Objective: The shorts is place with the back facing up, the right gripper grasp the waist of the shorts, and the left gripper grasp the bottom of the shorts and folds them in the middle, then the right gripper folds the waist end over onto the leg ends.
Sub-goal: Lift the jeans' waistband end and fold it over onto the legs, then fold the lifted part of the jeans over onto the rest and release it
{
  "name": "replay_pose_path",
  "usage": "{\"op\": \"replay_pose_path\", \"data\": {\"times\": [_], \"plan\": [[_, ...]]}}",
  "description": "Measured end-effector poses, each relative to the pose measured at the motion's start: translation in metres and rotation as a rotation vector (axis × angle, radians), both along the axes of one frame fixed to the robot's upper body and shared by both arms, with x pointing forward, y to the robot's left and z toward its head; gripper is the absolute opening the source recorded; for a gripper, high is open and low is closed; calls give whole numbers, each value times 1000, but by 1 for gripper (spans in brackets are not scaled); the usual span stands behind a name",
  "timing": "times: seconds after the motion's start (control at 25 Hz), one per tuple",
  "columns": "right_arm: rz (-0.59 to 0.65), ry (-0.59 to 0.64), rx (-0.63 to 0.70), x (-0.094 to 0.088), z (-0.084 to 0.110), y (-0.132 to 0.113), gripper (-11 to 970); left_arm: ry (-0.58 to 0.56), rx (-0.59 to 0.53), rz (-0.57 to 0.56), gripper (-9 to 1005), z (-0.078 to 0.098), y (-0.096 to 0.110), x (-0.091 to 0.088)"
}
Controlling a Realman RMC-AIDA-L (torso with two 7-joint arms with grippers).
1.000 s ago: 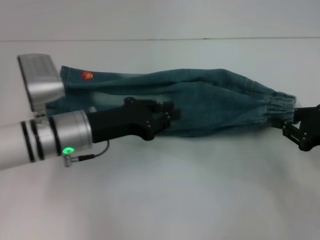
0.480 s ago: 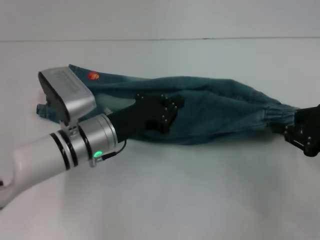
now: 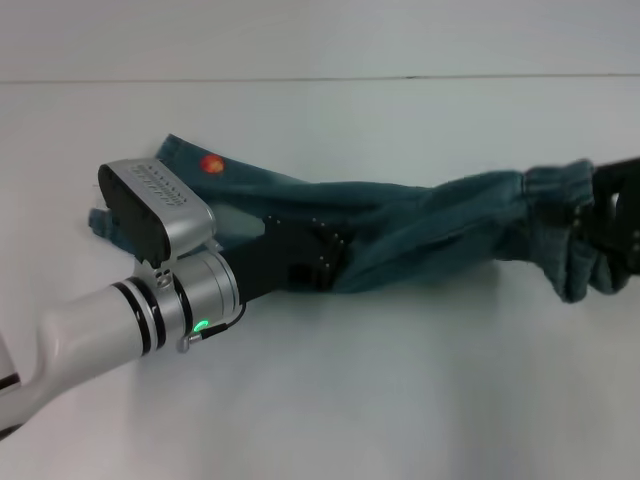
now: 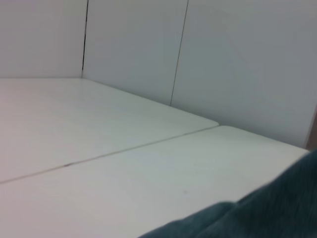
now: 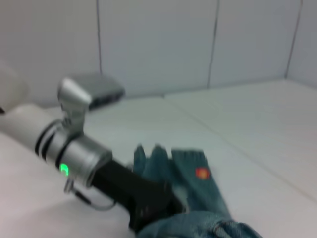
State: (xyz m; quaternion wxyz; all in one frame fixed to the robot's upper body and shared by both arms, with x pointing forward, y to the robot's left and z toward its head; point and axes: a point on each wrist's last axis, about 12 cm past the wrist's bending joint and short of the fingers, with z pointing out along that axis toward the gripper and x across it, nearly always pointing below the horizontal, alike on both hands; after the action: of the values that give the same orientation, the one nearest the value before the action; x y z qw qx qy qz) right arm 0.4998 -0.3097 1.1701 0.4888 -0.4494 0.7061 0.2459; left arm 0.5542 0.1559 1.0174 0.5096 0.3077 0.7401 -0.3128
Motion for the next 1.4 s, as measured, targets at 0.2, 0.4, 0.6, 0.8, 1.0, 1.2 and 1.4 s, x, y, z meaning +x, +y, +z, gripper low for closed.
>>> {"op": "replay_pose_path", "data": {"times": [0.2,0.4,0.6,0.8,1.0,1.2,1.4], "plan": [[25,-61,-13,16,25,11,149,4,-12,3,50,-3,4,-5],[77,-100,-47,46,43,36,147,1,-47,0,51,-4,8,-13],[178,-94,-76,75,50,74,145,-27,-100,92,52,-3,29,-16],[279,-93,-155,100,51,118,147,-124,-179,328,53,3,88,-24],[311,-97,-226,115,48,142,148,-217,-251,546,54,8,151,-58],[378,-115,-298,131,46,170,150,-241,-290,651,55,7,185,-98],[441,-145,-366,144,41,198,151,-236,-291,700,56,1,196,-124]]}}
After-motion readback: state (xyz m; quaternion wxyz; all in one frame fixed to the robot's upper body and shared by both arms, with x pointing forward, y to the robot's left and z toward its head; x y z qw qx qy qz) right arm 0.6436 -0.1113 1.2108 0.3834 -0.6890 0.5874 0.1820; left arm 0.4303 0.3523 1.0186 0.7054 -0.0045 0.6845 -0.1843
